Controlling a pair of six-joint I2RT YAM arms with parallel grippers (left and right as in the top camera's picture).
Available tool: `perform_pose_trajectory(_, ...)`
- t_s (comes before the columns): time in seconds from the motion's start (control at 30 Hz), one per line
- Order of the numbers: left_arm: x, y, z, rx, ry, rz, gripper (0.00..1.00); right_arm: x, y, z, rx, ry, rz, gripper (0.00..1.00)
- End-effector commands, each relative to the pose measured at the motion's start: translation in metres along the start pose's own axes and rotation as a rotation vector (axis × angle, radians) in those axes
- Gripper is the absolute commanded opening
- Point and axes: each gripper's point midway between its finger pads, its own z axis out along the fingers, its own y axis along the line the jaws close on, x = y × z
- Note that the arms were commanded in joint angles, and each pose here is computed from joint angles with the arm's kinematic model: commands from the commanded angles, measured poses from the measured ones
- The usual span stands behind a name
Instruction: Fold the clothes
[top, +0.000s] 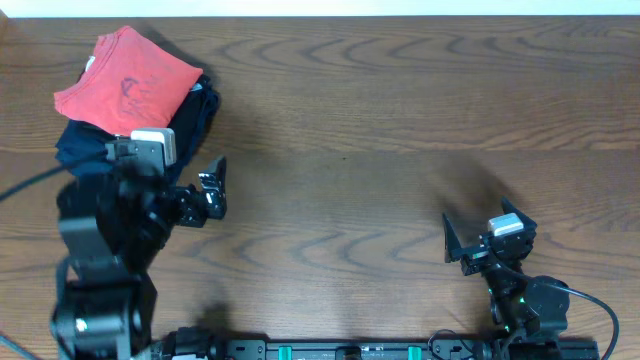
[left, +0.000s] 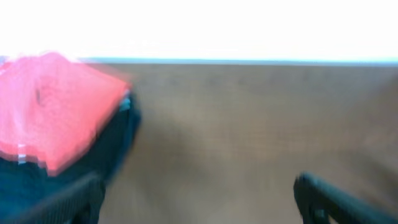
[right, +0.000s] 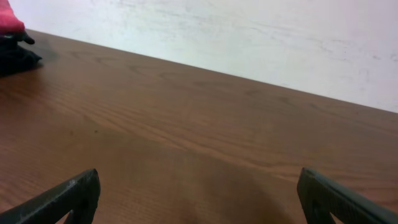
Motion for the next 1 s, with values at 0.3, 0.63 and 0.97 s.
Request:
perform_pose_trajectory(0.3,0.047,-0.002,-0.014,0.004,-0.329,0.111,0.98,0.001,-0.001,0.0,0.002,-0.003,-0.006,0.99)
perform_pose_trajectory(0.63,0.104,0.001,0.0,0.017,-0.364,0.126,0.98,0.001,-0.001,0.0,0.001,-0.003,-0.006,0.99)
perform_pose_trajectory(0.97,0.164,0.007,0.043,0.051,-0.268,0.111,0.98,0.001,-0.001,0.0,0.001,-0.003,-0.006,0.99)
